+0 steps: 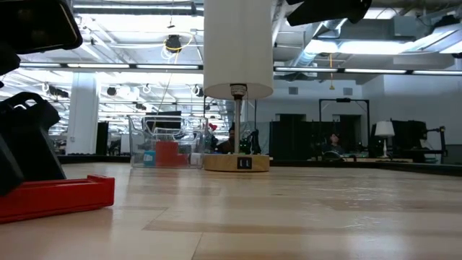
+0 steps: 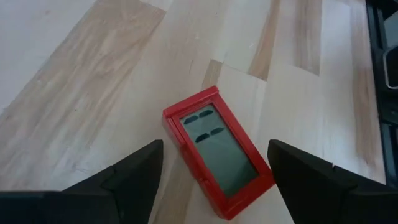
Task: Pick & Place Office items
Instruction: Put the red digital timer into the yellow basket, then return to Home Position
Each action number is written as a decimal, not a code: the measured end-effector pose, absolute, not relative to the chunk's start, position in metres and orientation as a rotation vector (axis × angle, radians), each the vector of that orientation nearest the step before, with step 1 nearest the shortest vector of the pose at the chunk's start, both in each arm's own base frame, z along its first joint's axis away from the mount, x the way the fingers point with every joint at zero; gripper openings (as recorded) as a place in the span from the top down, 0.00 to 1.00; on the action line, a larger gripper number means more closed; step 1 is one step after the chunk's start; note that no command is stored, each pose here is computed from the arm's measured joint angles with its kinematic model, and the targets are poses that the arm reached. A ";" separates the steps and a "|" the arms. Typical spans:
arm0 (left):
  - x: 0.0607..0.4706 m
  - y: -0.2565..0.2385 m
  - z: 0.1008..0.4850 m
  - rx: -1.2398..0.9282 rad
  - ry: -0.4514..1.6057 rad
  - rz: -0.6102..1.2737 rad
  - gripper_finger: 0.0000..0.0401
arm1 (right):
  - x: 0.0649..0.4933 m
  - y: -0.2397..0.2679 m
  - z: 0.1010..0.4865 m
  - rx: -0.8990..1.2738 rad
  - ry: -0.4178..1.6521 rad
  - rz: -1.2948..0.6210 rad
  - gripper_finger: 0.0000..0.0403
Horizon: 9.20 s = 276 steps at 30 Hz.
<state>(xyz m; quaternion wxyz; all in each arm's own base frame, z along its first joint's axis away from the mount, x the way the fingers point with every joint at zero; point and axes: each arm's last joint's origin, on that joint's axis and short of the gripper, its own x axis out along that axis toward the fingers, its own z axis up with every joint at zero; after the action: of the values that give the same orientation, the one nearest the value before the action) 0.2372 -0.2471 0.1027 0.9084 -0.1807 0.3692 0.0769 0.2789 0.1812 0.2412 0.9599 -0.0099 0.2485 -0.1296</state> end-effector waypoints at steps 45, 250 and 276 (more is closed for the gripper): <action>0.247 -0.216 0.147 0.130 0.689 0.099 0.60 | 0.280 0.195 0.253 -0.104 0.404 -0.175 0.47; 0.161 -0.109 0.163 -0.022 0.302 0.073 0.42 | 0.149 0.311 0.226 0.389 1.864 -0.389 0.84; 0.173 -0.097 0.173 0.069 0.191 -0.038 0.42 | 0.163 0.278 0.240 -0.095 0.841 -0.552 0.57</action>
<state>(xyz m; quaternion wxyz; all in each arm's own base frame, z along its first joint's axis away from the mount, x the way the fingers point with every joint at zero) 0.1728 -0.0972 0.1730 0.9947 0.0345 0.0954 -0.0191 0.1632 0.2777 0.2403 0.8750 -0.0456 0.4027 -0.2646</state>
